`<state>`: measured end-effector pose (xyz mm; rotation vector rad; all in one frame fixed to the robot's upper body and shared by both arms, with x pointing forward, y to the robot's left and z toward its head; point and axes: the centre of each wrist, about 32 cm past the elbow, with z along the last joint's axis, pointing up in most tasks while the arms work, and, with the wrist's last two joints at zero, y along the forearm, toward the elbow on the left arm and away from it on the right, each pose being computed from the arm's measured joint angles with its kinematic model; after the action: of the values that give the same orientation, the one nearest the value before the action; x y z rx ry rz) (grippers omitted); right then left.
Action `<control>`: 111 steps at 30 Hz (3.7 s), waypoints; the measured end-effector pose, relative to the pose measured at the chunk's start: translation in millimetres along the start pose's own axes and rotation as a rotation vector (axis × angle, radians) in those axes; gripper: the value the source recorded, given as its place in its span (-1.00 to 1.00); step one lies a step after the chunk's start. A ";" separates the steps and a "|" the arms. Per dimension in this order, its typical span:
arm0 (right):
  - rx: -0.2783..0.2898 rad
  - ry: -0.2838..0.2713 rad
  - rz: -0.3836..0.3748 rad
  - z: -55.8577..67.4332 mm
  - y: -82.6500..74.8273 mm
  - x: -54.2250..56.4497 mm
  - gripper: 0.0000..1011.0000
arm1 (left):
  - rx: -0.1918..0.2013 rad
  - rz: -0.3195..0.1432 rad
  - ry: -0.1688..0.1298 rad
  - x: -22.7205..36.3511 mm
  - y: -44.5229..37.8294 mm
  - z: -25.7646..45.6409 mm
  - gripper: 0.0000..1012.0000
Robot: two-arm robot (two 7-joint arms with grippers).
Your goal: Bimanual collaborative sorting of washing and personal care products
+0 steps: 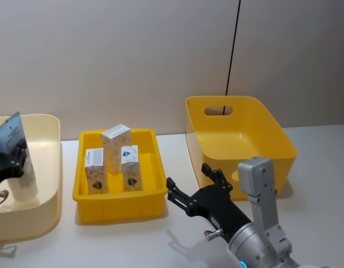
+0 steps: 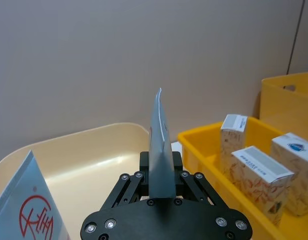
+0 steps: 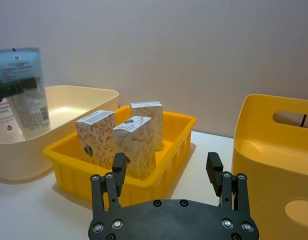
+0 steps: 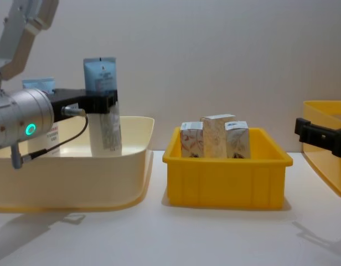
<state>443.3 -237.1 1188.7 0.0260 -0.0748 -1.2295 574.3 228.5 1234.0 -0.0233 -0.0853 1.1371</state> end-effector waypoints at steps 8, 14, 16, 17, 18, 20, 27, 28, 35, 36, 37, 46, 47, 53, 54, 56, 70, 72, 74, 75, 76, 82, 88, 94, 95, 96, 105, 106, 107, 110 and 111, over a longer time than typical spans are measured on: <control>0.000 0.000 0.000 0.0 0.0 0.0 0.98 | -0.092 -0.094 0.020 10.3 4.1 5.7 -0.53; 0.000 0.000 0.000 0.0 0.0 0.0 0.98 | -0.138 -0.163 0.035 14.6 5.6 9.2 -0.53; 0.000 0.000 0.000 0.0 0.0 0.0 0.98 | -0.154 -0.193 0.041 16.3 6.1 10.4 -0.53; 0.000 0.000 0.000 0.0 0.0 0.0 0.98 | -0.160 -0.206 0.043 17.0 6.2 11.0 -0.53; 0.000 0.000 0.000 0.0 0.0 0.0 0.98 | -0.170 -0.227 0.048 17.9 6.4 11.8 -0.53; 0.000 0.000 0.000 0.0 0.0 0.0 0.98 | -0.179 -0.247 0.052 18.5 6.5 12.6 -0.53; 0.000 0.000 0.000 0.0 0.0 0.0 0.98 | -0.214 -0.353 0.072 19.5 5.5 15.7 -0.53; 0.000 0.000 0.000 0.0 0.0 0.0 0.98 | -0.221 -0.375 0.076 19.3 5.0 16.4 -0.53; 0.000 0.000 0.000 0.0 0.0 0.0 0.98 | -0.244 -0.485 0.097 17.2 1.3 18.1 -0.53; 0.000 0.000 0.000 0.0 0.0 0.0 0.98 | -0.245 -0.496 0.099 16.6 0.7 18.0 -0.53; 0.000 0.000 0.000 0.0 0.0 0.0 0.98 | -0.247 -0.508 0.102 16.2 0.2 18.0 -0.53; 0.000 0.000 0.000 0.0 0.0 0.0 0.98 | -0.259 -0.659 0.119 7.0 -9.4 17.9 -0.53; 0.000 0.000 0.000 0.0 0.0 0.0 0.98 | -0.261 -0.672 0.119 6.0 -10.5 18.3 -0.53; 0.000 0.000 0.000 0.0 0.0 0.0 0.98 | -0.260 -0.766 0.113 -3.6 -19.3 17.3 -0.53; 0.000 0.000 0.000 0.0 0.0 0.0 0.98 | -0.260 -0.772 0.111 -4.5 -20.1 17.2 -0.53; 0.000 0.000 0.000 0.0 0.0 0.0 0.98 | -0.260 -0.793 0.105 -7.2 -22.2 17.1 -0.53; 0.000 0.000 0.000 0.0 0.0 0.0 0.98 | -0.249 -0.842 0.043 -18.4 -27.9 16.5 -0.53; 0.000 0.000 0.000 0.0 0.0 0.0 0.98 | -0.247 -0.846 0.035 -19.5 -28.3 16.3 -0.53; 0.000 0.000 0.000 0.0 0.0 0.0 0.98 | -0.247 -0.848 0.031 -19.9 -28.5 16.3 -0.53; 0.000 0.000 0.000 0.0 0.0 0.0 0.98 | -0.247 -0.849 0.028 -20.3 -28.7 16.3 -0.53; 0.000 0.000 0.000 0.0 0.0 0.0 0.98 | -0.247 -0.849 0.028 -20.3 -28.7 16.3 -0.53; -0.001 0.002 0.012 1.3 -1.5 2.6 0.98 | -0.245 -0.854 0.019 -21.6 -29.3 16.3 -0.53; -0.010 0.010 0.057 5.7 -6.0 11.0 0.98 | -0.244 -0.856 0.014 -22.2 -29.5 16.2 -0.53; -0.027 0.026 0.126 12.3 -12.7 23.1 0.98 | -0.243 -0.857 0.011 -22.5 -29.6 16.0 -0.53; -0.029 0.028 0.134 13.4 -13.6 24.7 0.98 | -0.243 -0.857 0.010 -22.6 -29.6 16.0 -0.53; -0.031 0.028 0.143 14.8 -14.7 26.9 0.98 | -0.243 -0.857 0.010 -22.6 -29.6 16.0 -0.53; -0.056 0.051 0.270 28.8 -23.3 47.9 0.98 | -0.243 -0.858 0.008 -22.9 -29.8 16.2 -0.53; -0.059 0.055 0.291 31.1 -23.7 51.0 0.98 | -0.243 -0.858 0.007 -23.0 -29.9 16.2 -0.53; -0.061 0.059 0.305 32.2 -23.8 52.3 0.98 | -0.243 -0.858 0.007 -23.0 -29.9 16.2 -0.53; -0.061 0.060 0.344 37.4 -22.3 57.4 0.98 | -0.243 -0.858 0.007 -23.0 -29.9 16.2 -0.53; -0.060 0.059 0.353 38.7 -21.8 58.4 0.98 | -0.243 -0.858 0.007 -23.1 -29.9 16.2 -0.53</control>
<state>439.5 -298.7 1228.6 -0.0031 0.0097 -0.8771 590.5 194.6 1250.7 -0.1887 -0.2042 0.2644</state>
